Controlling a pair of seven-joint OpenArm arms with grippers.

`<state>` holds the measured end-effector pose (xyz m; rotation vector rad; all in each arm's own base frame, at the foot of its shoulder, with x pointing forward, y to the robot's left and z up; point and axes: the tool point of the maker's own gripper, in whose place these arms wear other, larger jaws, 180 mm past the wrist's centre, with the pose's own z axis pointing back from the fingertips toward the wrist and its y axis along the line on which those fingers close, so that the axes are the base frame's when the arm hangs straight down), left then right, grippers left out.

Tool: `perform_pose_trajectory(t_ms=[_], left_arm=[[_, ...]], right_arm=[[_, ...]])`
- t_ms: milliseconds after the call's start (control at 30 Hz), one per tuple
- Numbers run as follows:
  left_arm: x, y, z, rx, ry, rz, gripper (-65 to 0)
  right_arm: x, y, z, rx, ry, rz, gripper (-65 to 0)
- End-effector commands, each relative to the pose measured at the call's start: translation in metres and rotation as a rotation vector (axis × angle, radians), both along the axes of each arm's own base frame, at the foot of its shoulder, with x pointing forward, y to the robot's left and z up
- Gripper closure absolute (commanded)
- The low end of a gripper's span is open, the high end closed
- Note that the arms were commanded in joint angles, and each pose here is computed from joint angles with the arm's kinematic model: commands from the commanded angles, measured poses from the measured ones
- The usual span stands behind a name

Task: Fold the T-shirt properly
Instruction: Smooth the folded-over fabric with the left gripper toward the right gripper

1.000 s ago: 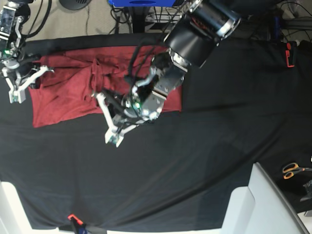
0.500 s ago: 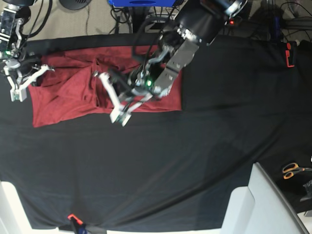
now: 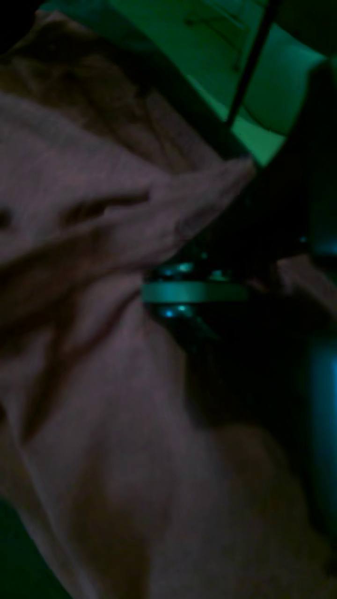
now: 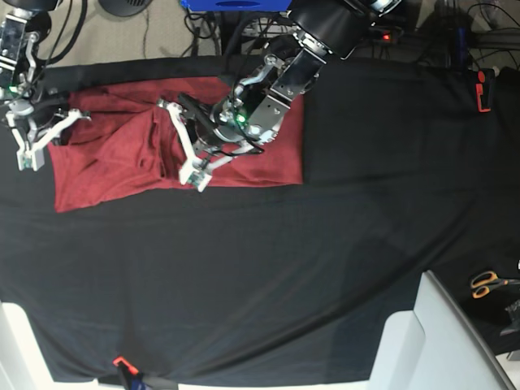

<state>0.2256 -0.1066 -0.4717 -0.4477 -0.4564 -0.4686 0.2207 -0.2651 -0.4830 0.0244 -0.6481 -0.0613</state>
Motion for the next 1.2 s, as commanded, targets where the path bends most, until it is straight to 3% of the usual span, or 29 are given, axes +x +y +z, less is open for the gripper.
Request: perform_pose_trajectory(t_ms=[0, 500, 833, 1167], left_arm=[[0.003, -0.015, 0.013, -0.041, -0.029, -0.018, 0.0], [-0.001, -0.019, 0.021, -0.041, -0.039, -0.047, 0.0], [0.037, -0.002, 0.01, 0.039, -0.065, -0.044, 0.0], [0.071, -0.015, 0.002, 0.037, -0.1, -0.013, 0.0]], right_arm=[[0.012, -0.008, 0.012, -0.014, -0.048, -0.004, -1.5], [0.012, -0.007, 0.011, -0.013, -0.048, -0.003, -1.5], [0.013, -0.007, 0.012, -0.013, -0.049, -0.003, -1.5], [0.012, -0.008, 0.012, -0.014, -0.049, -0.004, -1.5]])
